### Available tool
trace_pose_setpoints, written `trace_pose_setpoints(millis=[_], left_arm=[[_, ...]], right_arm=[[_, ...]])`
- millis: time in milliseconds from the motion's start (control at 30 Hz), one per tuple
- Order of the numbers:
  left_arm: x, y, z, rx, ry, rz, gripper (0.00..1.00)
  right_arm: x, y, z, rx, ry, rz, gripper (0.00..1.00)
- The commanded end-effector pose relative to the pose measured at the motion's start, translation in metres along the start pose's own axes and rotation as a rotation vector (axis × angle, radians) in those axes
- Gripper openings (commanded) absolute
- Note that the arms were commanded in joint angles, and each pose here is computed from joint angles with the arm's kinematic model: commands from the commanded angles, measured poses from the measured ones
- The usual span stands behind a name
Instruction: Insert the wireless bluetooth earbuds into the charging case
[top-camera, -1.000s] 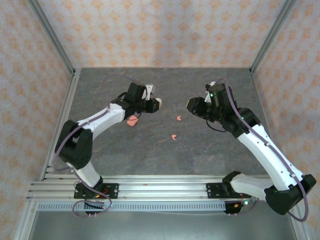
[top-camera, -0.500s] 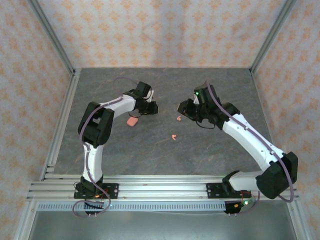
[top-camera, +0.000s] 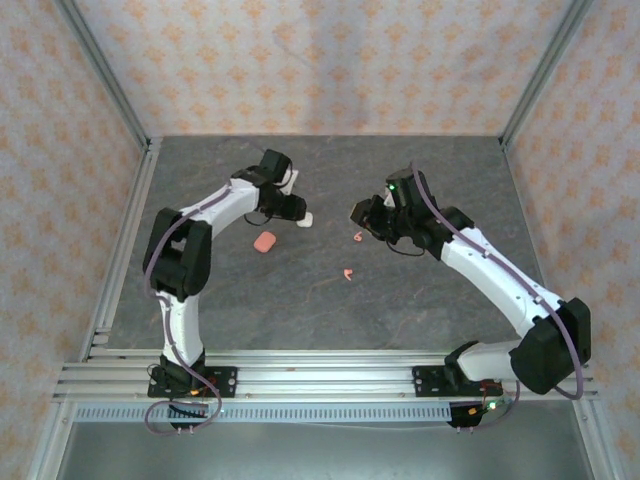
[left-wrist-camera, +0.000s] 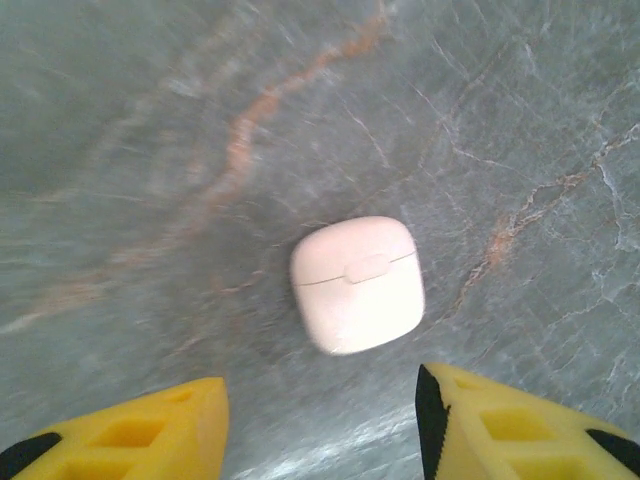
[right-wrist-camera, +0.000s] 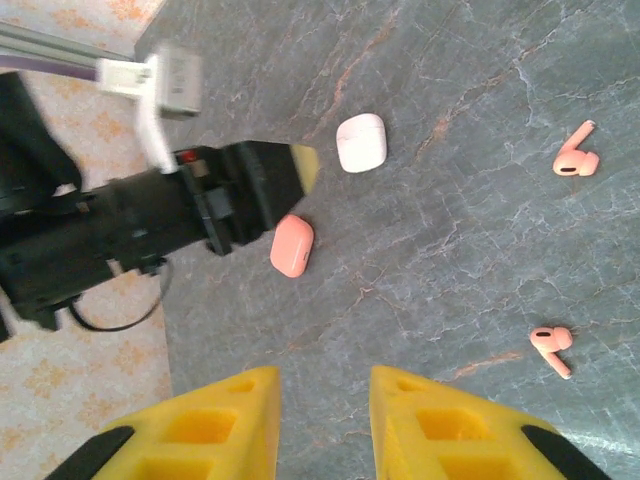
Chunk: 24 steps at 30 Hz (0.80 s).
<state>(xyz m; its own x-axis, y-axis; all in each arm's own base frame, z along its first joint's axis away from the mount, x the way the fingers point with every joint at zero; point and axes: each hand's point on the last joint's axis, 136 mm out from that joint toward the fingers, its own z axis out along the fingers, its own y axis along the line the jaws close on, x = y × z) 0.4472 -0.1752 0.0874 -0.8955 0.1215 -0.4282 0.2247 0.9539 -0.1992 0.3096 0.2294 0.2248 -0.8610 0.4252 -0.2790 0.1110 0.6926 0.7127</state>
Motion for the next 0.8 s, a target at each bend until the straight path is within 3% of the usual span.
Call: trace_pose_setpoints(millis=[0, 167, 300, 467, 767], left_arm=[[0.005, 0.025, -0.037, -0.143, 0.010, 0.187, 0.53], [0.039, 0.049, -0.035, -0.241, 0.176, 0.322, 0.54], [0.062, 0.055, -0.020, -0.218, 0.287, 0.328, 0.55], [0.071, 0.053, -0.006, -0.134, 0.318, 0.219, 0.65], [0.090, 0.054, 0.004, -0.109, 0.391, 0.179, 0.67]], right_arm=[[0.000, -0.002, 0.002, -0.013, -0.007, 0.021, 0.30], [0.003, -0.005, 0.003, -0.020, -0.007, 0.028, 0.30], [0.005, -0.005, 0.003, -0.024, 0.004, 0.026, 0.30], [0.008, -0.005, 0.001, -0.018, 0.014, 0.014, 0.31], [0.011, -0.016, -0.002, -0.004, 0.000, 0.023, 0.31]])
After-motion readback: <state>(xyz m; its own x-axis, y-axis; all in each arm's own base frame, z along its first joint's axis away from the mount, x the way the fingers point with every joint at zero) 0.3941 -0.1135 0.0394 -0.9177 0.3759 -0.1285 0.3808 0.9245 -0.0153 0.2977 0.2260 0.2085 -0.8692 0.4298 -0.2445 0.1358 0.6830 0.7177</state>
